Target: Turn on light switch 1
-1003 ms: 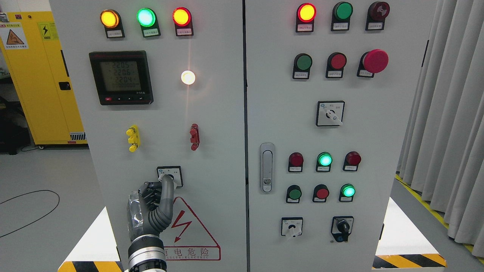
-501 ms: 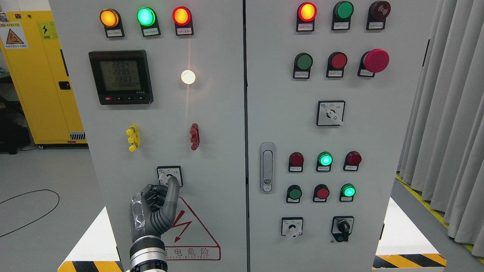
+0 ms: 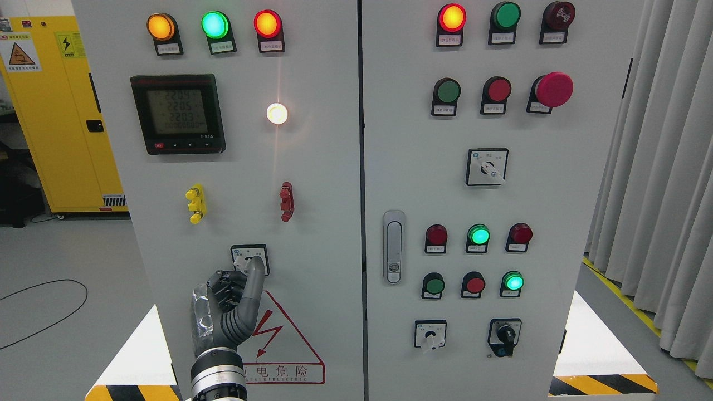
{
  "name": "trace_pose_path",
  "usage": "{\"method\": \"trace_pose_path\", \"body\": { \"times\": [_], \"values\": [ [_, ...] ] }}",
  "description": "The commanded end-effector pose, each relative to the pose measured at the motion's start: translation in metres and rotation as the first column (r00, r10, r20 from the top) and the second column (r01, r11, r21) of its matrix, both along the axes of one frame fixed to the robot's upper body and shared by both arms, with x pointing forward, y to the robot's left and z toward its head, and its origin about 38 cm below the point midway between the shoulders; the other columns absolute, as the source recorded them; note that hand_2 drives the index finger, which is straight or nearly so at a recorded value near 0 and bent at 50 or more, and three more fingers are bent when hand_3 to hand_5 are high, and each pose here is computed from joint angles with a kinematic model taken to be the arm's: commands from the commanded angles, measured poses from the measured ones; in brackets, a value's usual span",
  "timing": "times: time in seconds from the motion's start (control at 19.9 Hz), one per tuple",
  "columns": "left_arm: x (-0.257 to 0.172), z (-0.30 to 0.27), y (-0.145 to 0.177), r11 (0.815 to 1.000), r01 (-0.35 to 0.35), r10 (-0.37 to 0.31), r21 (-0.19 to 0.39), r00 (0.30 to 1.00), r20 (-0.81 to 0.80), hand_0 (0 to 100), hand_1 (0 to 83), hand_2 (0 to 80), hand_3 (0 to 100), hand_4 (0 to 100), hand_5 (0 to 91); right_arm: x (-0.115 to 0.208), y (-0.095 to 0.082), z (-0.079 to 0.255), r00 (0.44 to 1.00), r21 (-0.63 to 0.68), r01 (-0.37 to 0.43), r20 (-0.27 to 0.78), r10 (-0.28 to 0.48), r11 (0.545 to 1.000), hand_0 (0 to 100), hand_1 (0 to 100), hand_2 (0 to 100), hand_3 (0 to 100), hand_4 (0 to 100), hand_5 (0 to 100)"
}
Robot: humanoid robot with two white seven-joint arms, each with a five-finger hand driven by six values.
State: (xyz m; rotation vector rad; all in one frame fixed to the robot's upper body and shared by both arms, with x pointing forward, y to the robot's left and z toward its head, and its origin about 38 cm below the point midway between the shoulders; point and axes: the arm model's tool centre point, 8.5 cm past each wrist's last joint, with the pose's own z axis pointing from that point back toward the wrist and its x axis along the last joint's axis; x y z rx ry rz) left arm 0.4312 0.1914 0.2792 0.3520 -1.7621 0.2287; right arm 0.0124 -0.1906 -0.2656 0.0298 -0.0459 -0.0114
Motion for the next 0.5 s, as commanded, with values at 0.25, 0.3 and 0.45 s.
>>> {"method": "trace_pose_path", "body": {
  "times": [0.25, 0.3, 0.45],
  "values": [
    [-0.013, -0.009, 0.004, 1.000, -0.012, 0.013, -0.011, 0.999, 0.052, 10, 37.0, 62.3, 92, 88, 74.8, 0.000, 0.000, 0.000, 1.000, 0.000, 0.000, 0.000, 0.000, 1.000, 0, 50, 4, 0, 0, 0],
    [-0.016, -0.012, 0.004, 1.000, -0.010, 0.010, -0.012, 0.999, 0.045, 10, 36.7, 62.6, 92, 88, 74.7, 0.000, 0.000, 0.000, 1.000, 0.000, 0.001, 0.000, -0.001, 1.000, 0, 50, 4, 0, 0, 0],
    [-0.026, -0.016, 0.005, 1.000, -0.012, 0.012, -0.018, 0.998, 0.056, 10, 36.4, 63.2, 92, 88, 74.8, 0.000, 0.000, 0.000, 1.000, 0.000, 0.000, 0.000, 0.000, 1.000, 0, 50, 4, 0, 0, 0]
  ]
}}
